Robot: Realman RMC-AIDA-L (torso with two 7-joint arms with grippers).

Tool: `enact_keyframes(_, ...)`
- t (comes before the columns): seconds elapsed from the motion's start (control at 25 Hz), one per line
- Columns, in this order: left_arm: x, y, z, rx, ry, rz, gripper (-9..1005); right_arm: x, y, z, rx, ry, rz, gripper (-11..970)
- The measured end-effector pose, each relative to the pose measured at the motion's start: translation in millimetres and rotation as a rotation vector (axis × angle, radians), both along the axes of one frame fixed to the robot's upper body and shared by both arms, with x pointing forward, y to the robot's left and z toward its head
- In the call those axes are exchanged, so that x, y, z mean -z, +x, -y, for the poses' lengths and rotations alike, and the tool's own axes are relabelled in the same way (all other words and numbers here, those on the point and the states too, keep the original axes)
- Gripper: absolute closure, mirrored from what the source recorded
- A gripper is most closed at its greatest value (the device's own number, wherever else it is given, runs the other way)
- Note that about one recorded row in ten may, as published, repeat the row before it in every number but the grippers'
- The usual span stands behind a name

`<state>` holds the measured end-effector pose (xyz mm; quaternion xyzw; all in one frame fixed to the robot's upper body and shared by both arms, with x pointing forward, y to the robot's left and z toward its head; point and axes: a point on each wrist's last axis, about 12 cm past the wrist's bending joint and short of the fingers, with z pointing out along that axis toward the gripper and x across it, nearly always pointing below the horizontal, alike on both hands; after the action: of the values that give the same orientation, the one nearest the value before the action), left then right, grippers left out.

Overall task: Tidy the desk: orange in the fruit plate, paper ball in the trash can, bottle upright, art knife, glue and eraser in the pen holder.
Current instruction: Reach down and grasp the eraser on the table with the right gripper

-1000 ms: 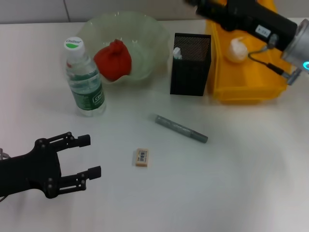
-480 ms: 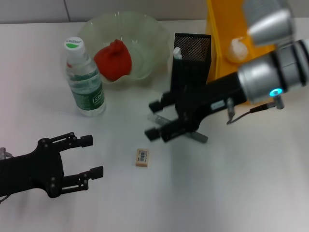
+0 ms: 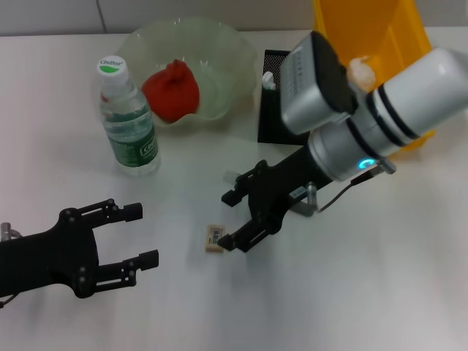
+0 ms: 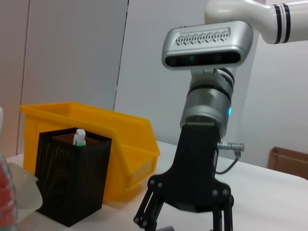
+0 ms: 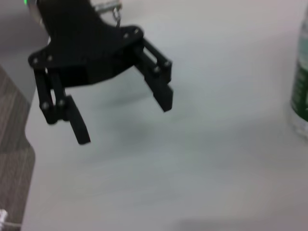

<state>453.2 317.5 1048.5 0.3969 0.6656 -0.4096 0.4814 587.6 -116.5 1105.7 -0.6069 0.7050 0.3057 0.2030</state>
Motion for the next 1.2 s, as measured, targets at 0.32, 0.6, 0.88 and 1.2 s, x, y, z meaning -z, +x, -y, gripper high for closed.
enact_keyframes(0.32, 1.8, 1.2, 0, -0.013, 0.01, -0.002, 217, 7.4, -6.8, -16, -0.061, -0.025, 0.051, 154)
enact_keyframes(0.6, 4.7, 3.1, 1, -0.032, 0.027, -0.014, 217, 12.8, -8.6, -25, -0.072, -0.033, 0.096, 165)
enact_keyframes(0.88, 4.7, 3.0, 1, -0.031, 0.026, -0.015, 217, 18.3, -9.8, -28, -0.079, -0.061, 0.127, 176)
enact_keyframes(1.2, 4.3, 3.1, 1, -0.031, 0.023, -0.016, 217, 22.9, -11.6, -29, -0.085, -0.077, 0.14, 359)
